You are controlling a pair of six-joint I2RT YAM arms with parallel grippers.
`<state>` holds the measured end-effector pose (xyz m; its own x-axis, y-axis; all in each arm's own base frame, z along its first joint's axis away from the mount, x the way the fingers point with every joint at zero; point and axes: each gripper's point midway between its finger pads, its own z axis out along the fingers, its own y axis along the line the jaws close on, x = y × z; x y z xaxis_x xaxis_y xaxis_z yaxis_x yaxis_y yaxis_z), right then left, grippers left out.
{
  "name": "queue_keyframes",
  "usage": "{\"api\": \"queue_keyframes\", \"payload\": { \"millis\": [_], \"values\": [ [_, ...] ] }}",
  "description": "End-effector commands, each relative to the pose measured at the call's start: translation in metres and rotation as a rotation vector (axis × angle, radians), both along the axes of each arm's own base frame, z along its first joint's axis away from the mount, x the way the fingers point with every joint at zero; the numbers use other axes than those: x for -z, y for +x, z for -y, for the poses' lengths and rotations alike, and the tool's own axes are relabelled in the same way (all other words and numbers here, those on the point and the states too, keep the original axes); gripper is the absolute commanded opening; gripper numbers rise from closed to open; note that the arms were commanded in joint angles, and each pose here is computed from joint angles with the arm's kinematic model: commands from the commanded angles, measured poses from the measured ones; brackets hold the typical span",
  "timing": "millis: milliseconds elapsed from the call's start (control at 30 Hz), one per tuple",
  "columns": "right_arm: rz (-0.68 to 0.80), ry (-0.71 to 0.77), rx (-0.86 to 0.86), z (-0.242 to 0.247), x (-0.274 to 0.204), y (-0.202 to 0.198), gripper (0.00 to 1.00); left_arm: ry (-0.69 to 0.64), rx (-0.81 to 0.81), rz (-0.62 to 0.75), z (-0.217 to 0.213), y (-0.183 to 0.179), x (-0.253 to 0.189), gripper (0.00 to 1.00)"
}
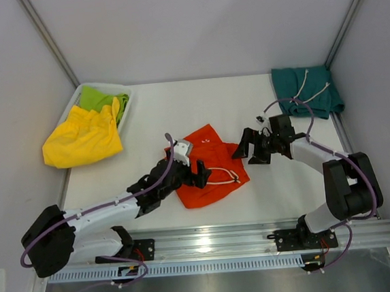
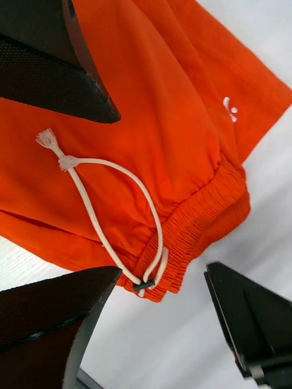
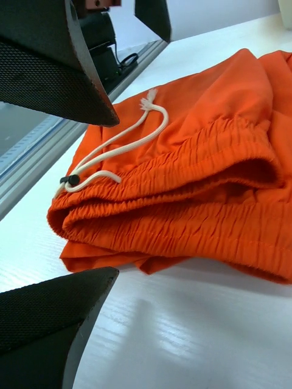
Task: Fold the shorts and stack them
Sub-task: Neatly place the folded shorts to the corner
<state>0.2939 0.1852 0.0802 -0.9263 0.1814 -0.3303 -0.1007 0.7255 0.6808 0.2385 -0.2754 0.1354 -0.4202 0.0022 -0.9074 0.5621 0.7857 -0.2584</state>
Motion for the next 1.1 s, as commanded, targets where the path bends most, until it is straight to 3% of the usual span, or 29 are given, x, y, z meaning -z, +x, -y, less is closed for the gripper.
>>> {"api": "queue_keyframes", "payload": {
  "millis": [0, 333, 433, 667, 1067],
  "values": [
    [0.074, 0.075, -0.022, -0.001, -0.011, 0.001, 0.99, -0.008, -0.03, -0.048, 0.002, 0.005, 0.01, 0.99],
    [0.038, 0.152, -0.011, -0.005, 0.015, 0.008, 0.99, 0.074, -0.202, -0.216, -0.026, 0.031, 0.059, 0.99],
    [0.03, 0.155, -0.023, -0.013, 0.022, 0.011, 1.0, 0.081, -0.213, -0.215, -0.027, 0.034, 0.06, 0.99],
    [0.016, 0.116, -0.062, -0.032, 0.038, 0.01, 1.0, 0.235, -0.226, -0.238, -0.037, 0.038, 0.083, 0.99],
    [-0.029, 0.17, -0.163, -0.066, 0.059, -0.009, 0.99, 0.276, -0.205, -0.248, -0.041, 0.034, 0.111, 0.99]
  ]
}}
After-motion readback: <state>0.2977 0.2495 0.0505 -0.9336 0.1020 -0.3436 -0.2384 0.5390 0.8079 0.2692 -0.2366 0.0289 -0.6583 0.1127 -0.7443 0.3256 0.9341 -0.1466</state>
